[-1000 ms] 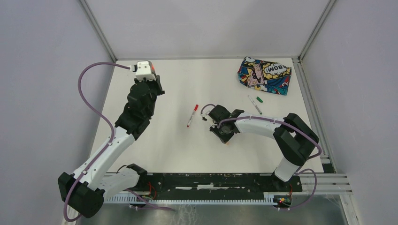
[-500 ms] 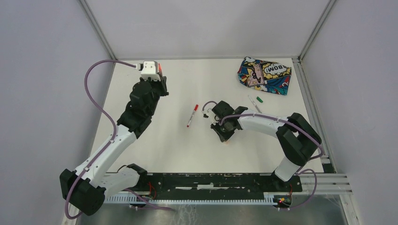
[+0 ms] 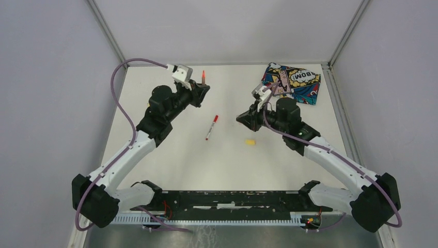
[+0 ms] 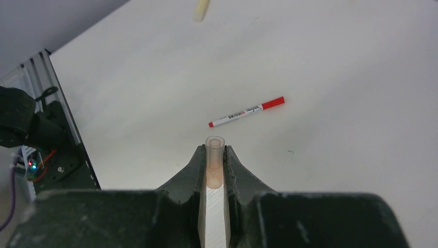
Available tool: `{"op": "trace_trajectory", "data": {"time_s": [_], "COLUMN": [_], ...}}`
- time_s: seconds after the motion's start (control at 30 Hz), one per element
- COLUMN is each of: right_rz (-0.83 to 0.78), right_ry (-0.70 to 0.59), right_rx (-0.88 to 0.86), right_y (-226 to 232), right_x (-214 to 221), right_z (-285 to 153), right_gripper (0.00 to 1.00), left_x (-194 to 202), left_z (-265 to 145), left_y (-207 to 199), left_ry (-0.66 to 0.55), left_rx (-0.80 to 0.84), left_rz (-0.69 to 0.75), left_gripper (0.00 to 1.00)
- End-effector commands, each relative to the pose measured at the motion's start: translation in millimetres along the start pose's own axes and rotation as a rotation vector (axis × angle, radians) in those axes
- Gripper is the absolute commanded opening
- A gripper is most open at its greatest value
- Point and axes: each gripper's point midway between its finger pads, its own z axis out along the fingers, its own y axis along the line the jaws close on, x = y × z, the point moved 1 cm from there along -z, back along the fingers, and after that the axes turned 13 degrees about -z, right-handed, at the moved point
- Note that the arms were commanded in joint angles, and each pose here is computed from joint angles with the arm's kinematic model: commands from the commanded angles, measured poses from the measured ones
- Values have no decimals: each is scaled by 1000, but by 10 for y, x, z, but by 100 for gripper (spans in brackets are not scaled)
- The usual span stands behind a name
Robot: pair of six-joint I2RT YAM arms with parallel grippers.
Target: Insert the pens into the pen caps
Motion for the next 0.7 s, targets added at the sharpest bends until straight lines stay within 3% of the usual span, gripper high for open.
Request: {"op": "trace_trajectory", "data": {"time_s": [0.0, 0.33, 0.53, 0.67], "right_rz": [56, 155, 156, 170], "right_ry": [-253, -533, -661, -720], "right_rx": [4, 449, 494, 469], "right_y": [-114, -715, -705, -654], "right_x": [-519, -885, -1077, -1183], "right_z": [-166, -873, -1133, -1193], "right_gripper": [0, 0, 0, 0], "left_x": [-251, 165, 431, 577], "left_z": [148, 308, 192, 140], "left_y": [-629, -1216, -1422, -1477], "left_ry": [-24, 87, 147, 182], "left_rx": [267, 426, 478, 468], "left_rz": [-42, -25, -27, 49], "left_gripper": [2, 2, 2, 2]}}
